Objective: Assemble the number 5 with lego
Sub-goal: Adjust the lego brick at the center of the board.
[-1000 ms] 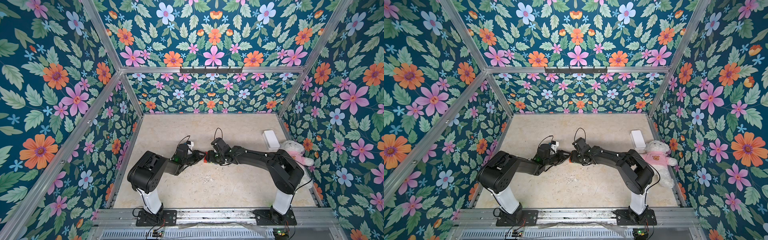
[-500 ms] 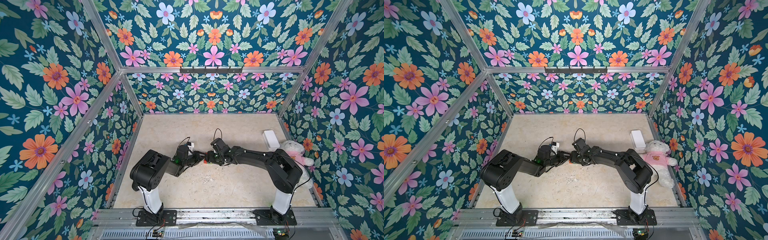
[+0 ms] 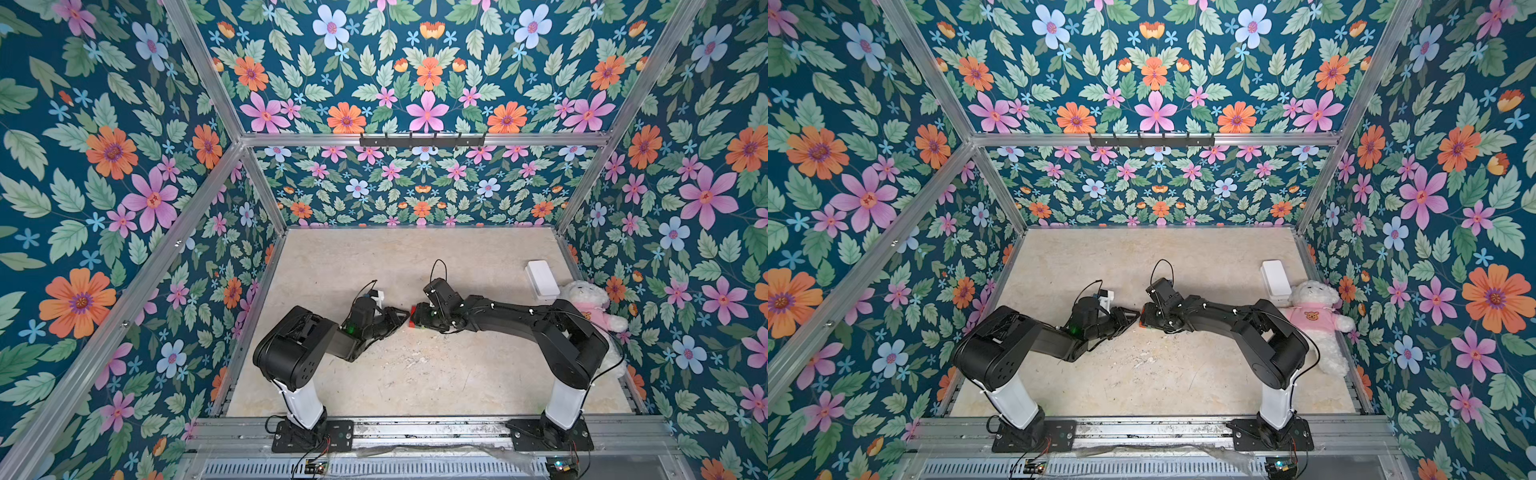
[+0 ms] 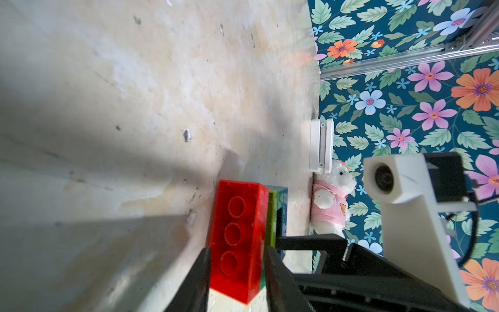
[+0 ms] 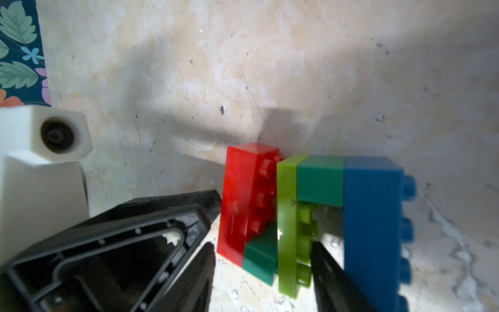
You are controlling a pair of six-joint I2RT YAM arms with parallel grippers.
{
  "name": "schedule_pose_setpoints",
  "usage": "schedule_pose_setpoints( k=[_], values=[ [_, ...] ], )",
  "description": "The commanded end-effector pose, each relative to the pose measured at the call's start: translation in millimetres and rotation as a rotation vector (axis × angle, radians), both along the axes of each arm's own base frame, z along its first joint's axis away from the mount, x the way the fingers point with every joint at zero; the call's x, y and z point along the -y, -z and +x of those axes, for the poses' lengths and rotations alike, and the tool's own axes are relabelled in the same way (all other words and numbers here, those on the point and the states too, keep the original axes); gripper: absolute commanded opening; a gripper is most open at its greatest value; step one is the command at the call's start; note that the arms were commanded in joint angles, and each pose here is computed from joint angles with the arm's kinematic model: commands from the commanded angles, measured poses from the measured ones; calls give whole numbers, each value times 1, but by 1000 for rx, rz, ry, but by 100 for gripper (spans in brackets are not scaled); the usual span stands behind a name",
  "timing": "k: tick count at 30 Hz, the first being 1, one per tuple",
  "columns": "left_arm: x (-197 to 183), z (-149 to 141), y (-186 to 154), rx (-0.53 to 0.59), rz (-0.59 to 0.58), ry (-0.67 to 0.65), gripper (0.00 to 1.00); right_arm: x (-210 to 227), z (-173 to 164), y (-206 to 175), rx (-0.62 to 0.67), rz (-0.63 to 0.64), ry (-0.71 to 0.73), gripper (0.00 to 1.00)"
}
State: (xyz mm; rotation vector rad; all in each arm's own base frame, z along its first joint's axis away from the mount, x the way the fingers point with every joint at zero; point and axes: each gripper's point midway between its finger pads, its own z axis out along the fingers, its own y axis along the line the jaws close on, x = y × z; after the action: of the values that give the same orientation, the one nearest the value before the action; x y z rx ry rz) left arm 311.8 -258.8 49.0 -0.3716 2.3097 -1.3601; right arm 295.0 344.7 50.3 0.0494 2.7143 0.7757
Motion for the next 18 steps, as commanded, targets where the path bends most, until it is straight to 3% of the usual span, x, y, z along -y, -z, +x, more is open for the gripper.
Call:
schedule_pose_setpoints(
  k=[1,18],
  values=[
    [4,4,-10,38,-23,-1,36,0,1,-3,8,8,10,58],
    [-1,-7,-5,27,-34,-23,30,-1,1,3,4,-39,2,61]
  ],
)
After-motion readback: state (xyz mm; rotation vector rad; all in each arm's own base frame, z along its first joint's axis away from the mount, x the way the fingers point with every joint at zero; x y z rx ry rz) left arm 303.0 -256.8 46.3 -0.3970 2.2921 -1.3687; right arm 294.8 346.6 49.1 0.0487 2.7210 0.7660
